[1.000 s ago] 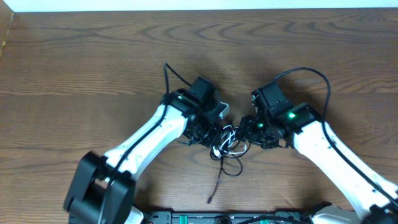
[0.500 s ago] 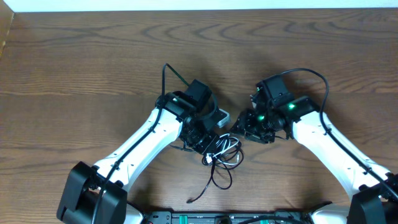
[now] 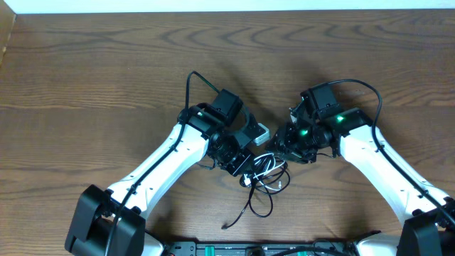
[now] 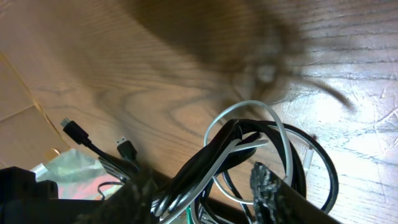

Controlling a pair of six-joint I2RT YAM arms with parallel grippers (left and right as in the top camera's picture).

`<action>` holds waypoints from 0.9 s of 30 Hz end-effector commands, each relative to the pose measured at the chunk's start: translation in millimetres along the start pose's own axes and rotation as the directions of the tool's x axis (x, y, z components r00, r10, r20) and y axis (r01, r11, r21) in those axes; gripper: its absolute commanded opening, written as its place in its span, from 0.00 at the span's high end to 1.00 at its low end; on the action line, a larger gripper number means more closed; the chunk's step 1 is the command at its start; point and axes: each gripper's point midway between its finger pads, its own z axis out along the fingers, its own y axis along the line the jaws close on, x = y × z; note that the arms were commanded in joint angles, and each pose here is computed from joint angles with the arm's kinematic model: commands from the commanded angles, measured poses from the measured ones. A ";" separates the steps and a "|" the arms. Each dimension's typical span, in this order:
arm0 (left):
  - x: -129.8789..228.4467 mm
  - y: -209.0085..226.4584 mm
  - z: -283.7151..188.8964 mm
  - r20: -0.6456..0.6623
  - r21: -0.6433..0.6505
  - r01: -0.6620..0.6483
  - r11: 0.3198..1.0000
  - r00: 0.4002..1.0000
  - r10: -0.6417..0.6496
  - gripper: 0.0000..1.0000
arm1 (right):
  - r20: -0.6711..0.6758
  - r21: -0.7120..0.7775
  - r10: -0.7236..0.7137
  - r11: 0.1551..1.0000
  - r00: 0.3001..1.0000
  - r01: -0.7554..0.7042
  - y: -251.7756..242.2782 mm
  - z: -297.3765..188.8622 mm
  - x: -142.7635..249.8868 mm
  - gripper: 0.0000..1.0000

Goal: Untangle cables

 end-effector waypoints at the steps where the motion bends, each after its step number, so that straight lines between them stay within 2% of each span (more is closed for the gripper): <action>1: -2.2 -10.5 -0.9 0.021 0.053 -0.056 0.997 0.998 0.055 0.93 | -0.014 -0.019 0.007 1.000 1.000 -0.007 3.6 -1.3 2.1 0.59; 6: -4.7 -21.5 -2.0 0.045 0.114 -0.109 0.987 0.994 0.105 0.92 | -0.011 -0.016 0.006 1.000 1.000 -0.006 3.2 -1.3 1.6 0.59; 15: -6.2 -21.0 -2.0 0.051 0.112 -0.113 0.987 0.993 0.108 0.93 | -0.012 -0.016 0.007 1.000 1.000 -0.008 3.0 -1.3 1.9 0.67; 27: -17.6 -18.6 -2.4 0.090 0.099 -0.101 0.990 0.992 0.092 0.93 | -0.056 -0.056 0.010 0.998 0.998 -0.013 9.8 -1.8 9.7 0.67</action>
